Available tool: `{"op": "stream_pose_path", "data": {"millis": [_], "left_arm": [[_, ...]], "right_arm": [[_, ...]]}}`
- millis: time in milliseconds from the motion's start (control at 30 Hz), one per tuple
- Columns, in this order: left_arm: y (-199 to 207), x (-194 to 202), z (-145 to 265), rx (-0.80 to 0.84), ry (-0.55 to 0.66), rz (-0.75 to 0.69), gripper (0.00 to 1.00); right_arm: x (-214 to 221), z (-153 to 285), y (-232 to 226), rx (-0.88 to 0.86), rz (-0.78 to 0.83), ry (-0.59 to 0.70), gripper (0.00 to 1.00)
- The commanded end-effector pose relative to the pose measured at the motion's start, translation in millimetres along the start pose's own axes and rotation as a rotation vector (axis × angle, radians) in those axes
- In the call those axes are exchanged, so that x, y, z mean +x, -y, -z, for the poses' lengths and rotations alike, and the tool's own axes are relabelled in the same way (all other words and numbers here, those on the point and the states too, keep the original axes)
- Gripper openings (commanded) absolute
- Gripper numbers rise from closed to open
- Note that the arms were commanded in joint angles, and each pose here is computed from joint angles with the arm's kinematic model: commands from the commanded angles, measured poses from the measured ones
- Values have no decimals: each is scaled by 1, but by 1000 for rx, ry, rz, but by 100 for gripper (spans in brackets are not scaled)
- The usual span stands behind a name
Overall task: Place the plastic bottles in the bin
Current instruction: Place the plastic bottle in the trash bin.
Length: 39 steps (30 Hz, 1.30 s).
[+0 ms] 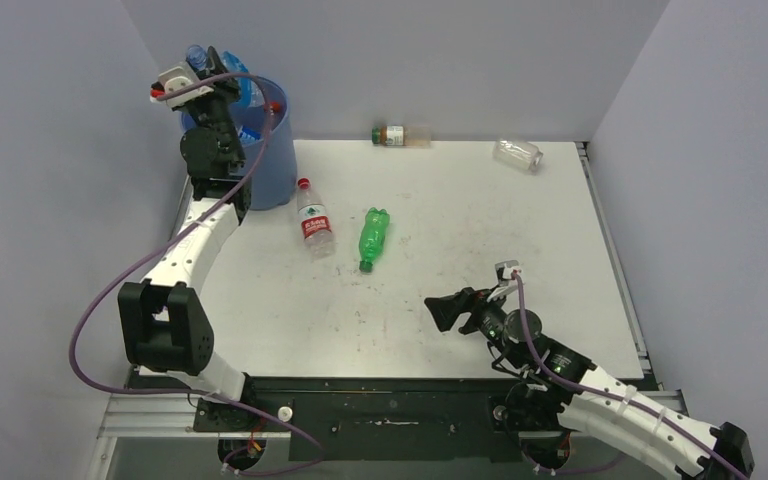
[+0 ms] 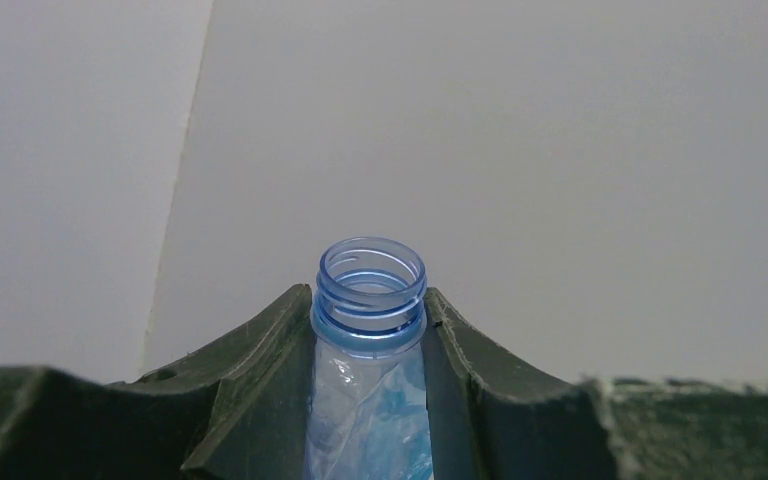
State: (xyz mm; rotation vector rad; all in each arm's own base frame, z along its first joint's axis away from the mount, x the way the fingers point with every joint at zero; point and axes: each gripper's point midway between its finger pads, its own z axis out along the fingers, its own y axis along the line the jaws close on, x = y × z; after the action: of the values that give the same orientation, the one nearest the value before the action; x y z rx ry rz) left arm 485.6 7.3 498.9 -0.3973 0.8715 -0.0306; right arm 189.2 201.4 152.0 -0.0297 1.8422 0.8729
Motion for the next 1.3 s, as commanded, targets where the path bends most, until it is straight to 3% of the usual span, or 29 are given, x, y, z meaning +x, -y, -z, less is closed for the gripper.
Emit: {"op": "stream_pose_path", "data": {"millis": [0,267,633,733,833,933,1033,1267], "left_arm": [[-2,-19,-16,3,76,55,0],[-21,110,-32,-13,-303,-2,0],[-15,192,-10,78,-527,-35,0],[-24,188,-7,39,-507,-32,0],[-18,155,-19,46,-390,-1,0],[-6,143,-29,78,-390,16,0],[5,153,-27,110,-448,-5,0],[-10,224,8,82,-657,-131,0]], "right_arm": [[-8,-9,-7,-20,-25,48,90],[-12,-14,-5,15,1,51,90],[-12,-15,-5,19,-17,51,90],[-13,-14,-7,16,-16,44,90],[-16,-12,-6,23,-12,53,90],[-15,-12,-3,33,-9,56,90],[-14,-14,-2,34,-12,57,90],[-13,-19,-4,43,24,30,90]]}}
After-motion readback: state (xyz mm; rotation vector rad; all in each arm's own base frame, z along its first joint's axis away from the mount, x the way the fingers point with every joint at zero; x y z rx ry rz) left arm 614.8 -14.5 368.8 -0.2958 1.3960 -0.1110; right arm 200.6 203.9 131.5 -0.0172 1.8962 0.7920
